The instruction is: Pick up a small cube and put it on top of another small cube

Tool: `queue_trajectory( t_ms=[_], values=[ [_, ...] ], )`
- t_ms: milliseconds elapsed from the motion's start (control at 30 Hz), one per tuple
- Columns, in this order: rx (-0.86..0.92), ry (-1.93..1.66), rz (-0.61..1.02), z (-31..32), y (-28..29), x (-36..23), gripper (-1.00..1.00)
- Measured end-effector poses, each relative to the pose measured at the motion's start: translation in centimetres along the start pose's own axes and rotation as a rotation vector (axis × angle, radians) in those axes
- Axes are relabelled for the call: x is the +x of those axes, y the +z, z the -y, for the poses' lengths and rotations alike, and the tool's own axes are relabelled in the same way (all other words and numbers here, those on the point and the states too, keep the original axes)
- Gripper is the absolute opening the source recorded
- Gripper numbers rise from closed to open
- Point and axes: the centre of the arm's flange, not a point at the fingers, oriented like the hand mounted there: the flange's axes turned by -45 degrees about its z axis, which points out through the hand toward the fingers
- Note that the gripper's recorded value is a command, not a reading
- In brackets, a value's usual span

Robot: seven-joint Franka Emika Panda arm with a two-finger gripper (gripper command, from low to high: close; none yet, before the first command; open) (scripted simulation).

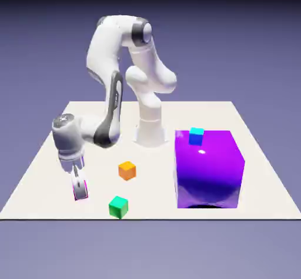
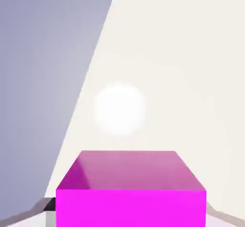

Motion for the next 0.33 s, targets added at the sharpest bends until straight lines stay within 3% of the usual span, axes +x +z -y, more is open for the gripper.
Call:
queue_trajectory(
  t_ms=[100, 233, 267, 333],
  values=[
    [-0.015, -0.127, -0.005, 3.2, -1.8, -5.0, -1.00],
    [-0.016, -0.127, -0.005, 3.1, 4.9, -4.8, -1.00],
    [-0.016, -0.127, -0.005, 3.1, 5.2, -4.8, 1.00],
    [-0.016, -0.127, -0.005, 3.1, 5.2, -4.8, 1.00]
  ],
)
